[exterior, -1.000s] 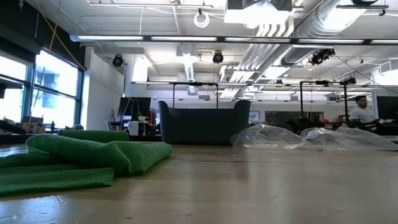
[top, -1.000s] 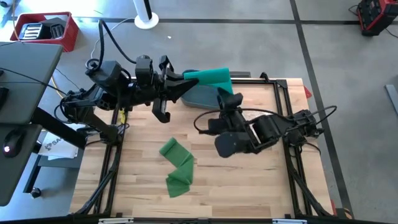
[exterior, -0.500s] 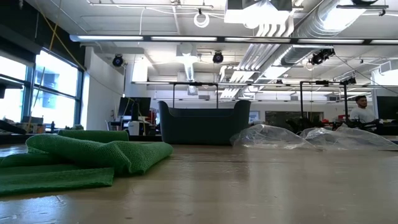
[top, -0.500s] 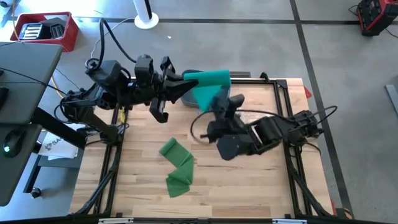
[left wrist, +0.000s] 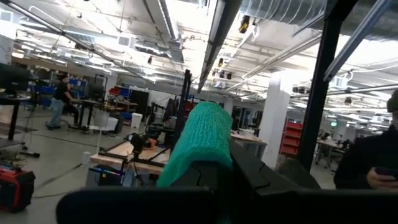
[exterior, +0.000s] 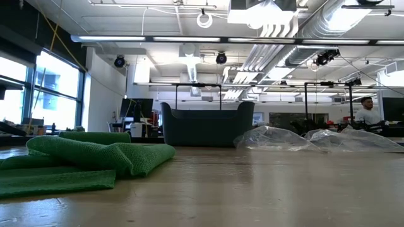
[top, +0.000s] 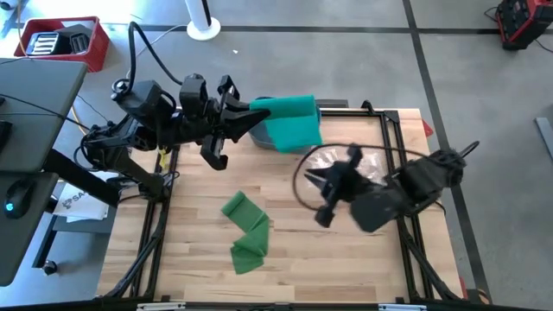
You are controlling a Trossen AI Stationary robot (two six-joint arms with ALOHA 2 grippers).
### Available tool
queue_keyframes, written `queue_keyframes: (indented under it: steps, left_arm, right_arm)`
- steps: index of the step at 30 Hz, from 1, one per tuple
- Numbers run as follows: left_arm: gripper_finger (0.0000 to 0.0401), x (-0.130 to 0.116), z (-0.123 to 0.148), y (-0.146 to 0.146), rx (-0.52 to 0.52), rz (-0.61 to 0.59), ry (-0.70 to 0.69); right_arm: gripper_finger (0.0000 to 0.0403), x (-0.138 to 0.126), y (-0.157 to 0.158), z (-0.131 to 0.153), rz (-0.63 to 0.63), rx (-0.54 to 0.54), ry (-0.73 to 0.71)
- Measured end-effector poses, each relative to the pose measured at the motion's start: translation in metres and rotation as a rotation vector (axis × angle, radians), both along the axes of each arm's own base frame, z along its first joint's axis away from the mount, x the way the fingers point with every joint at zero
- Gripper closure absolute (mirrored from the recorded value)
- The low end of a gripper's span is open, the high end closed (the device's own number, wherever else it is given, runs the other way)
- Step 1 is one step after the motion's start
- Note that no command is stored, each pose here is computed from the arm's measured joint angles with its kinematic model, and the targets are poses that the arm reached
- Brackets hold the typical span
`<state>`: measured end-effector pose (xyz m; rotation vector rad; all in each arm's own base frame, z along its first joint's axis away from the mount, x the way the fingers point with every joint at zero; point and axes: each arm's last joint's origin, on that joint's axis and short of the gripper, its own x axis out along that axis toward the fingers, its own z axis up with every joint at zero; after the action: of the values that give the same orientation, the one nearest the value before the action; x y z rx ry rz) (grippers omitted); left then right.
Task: Roll bandage
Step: Roll the blue bandage
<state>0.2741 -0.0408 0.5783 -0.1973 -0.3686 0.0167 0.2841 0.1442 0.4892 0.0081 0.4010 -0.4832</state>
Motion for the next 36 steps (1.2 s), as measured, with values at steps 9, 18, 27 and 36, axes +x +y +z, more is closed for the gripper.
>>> queue_keyframes:
  steps: [9,18,27,36]
  left_arm:
    - [0.0396,-0.001,0.002,-0.003,0.006,-0.117,-0.023]
    - [0.0396,-0.002,0.004,-0.005,0.029,-0.179,-0.047]
    - [0.0396,-0.002,0.003,-0.005,0.031,-0.182,-0.037]
    - [0.0396,-0.002,0.003,-0.005,0.062,-0.160,-0.037]
  right_arm:
    - [0.0244,-0.044,-0.023,0.035,0.031,0.167,-0.132]
    - [0.0183,-0.035,-0.050,0.036,0.102,0.174,-0.058]
    - [0.0182,-0.021,-0.062,0.034,0.134,0.131,-0.024]
    - [0.0273,0.003,-0.057,0.034,0.405,0.152,-0.035]
